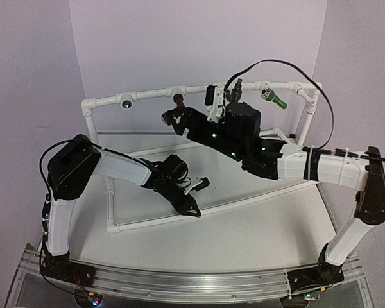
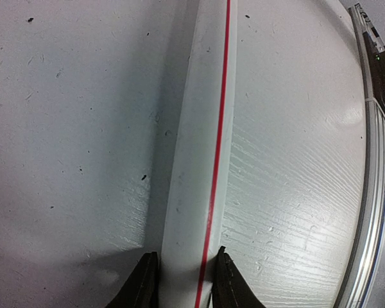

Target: Install the water faucets

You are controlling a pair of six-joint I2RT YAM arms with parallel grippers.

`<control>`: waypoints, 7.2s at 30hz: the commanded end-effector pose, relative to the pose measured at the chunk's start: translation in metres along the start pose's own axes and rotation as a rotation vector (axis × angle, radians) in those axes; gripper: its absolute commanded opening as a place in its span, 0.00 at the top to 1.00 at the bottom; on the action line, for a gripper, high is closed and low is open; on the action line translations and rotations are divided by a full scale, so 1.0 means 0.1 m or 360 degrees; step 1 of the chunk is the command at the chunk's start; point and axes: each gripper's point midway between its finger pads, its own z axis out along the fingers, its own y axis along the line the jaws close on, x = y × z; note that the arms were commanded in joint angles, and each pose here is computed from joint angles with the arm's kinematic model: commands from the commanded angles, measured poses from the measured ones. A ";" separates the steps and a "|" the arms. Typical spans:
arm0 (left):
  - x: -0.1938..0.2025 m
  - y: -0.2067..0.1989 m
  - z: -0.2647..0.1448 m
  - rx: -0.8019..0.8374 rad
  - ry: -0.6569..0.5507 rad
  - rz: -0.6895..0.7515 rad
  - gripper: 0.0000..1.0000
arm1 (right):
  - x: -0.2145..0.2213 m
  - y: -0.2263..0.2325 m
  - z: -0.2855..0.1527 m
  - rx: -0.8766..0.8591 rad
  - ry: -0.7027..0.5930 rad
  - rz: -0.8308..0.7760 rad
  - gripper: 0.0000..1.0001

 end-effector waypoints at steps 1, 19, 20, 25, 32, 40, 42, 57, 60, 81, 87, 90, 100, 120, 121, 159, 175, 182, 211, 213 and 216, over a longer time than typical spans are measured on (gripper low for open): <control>1.19 0.40 0.31 -0.0250 0.0507 -0.0386 1.00 | -0.13 0.09 -0.39 0.0190 0.0087 -0.0757 0.12; 1.27 0.46 0.33 -0.0291 0.0536 -0.0397 0.99 | -0.25 0.07 -0.07 0.0678 0.0581 -0.3346 0.02; 1.25 0.45 0.32 -0.0287 0.0531 -0.0396 0.99 | -0.23 0.05 -0.03 0.0696 0.0602 -0.3393 0.02; 1.28 0.46 0.33 -0.0294 0.0539 -0.0395 0.99 | -0.29 0.06 0.14 0.0817 0.0602 -0.3490 0.07; 1.27 0.45 0.31 -0.0289 0.0534 -0.0394 0.99 | -0.36 -0.16 0.26 0.0970 0.0674 -0.3460 0.26; 1.26 0.44 0.32 -0.0279 0.0535 -0.0396 0.99 | -0.38 -0.22 0.48 0.1041 0.0519 -0.3163 0.43; 1.28 0.45 0.32 -0.0285 0.0542 -0.0396 0.99 | -0.39 -0.23 0.52 0.1068 0.0469 -0.3072 0.48; 1.28 0.43 0.35 -0.0258 0.0544 -0.0401 0.99 | -0.54 -0.27 0.62 0.1067 -0.0029 -0.2116 0.98; 1.28 0.43 0.35 -0.0255 0.0545 -0.0401 0.99 | -0.60 -0.27 0.57 0.0928 -0.0168 -0.1659 1.00; 1.30 0.44 0.37 -0.0251 0.0555 -0.0407 0.99 | -0.74 -0.15 0.36 -0.0010 -0.0398 0.0474 0.83; 1.29 0.43 0.36 -0.0250 0.0551 -0.0405 0.99 | -0.59 -0.12 0.28 -0.0050 -0.0297 0.0303 0.42; 1.31 0.44 0.36 -0.0260 0.0558 -0.0407 0.99 | -0.48 -0.10 0.17 -0.0072 -0.0204 0.0147 0.27; 1.31 0.43 0.38 -0.0248 0.0563 -0.0409 0.99 | -0.22 -0.15 -0.25 0.0085 0.0062 -0.0444 0.14; 1.35 0.46 0.41 -0.0271 0.0583 -0.0406 0.99 | -0.14 0.38 -0.27 0.0615 0.0338 -0.3385 0.02; 1.35 0.46 0.41 -0.0270 0.0583 -0.0406 0.99 | -0.21 0.36 -0.22 0.0669 0.0344 -0.3408 0.02; 1.35 0.42 0.41 -0.0252 0.0588 -0.0401 0.98 | -0.58 -0.24 0.51 0.0298 -0.0349 -0.0144 1.00; 1.34 0.41 0.40 -0.0248 0.0586 -0.0399 0.98 | -0.51 0.60 0.19 -0.0618 -0.0204 0.0275 0.64; 1.35 0.40 0.40 -0.0245 0.0591 -0.0399 0.98 | -0.18 0.44 -0.12 -0.0448 0.0041 -0.0316 0.26; 1.41 0.44 0.46 -0.0254 0.0628 -0.0399 0.98 | -0.43 0.20 0.10 0.1028 0.0365 -0.3390 0.02; 1.41 0.43 0.46 -0.0256 0.0626 -0.0396 0.98 | -0.48 0.19 0.16 0.1064 0.0359 -0.3398 0.02; 1.41 0.43 0.45 -0.0258 0.0627 -0.0396 0.98 | -0.47 0.06 0.28 0.1142 0.0435 -0.3444 0.06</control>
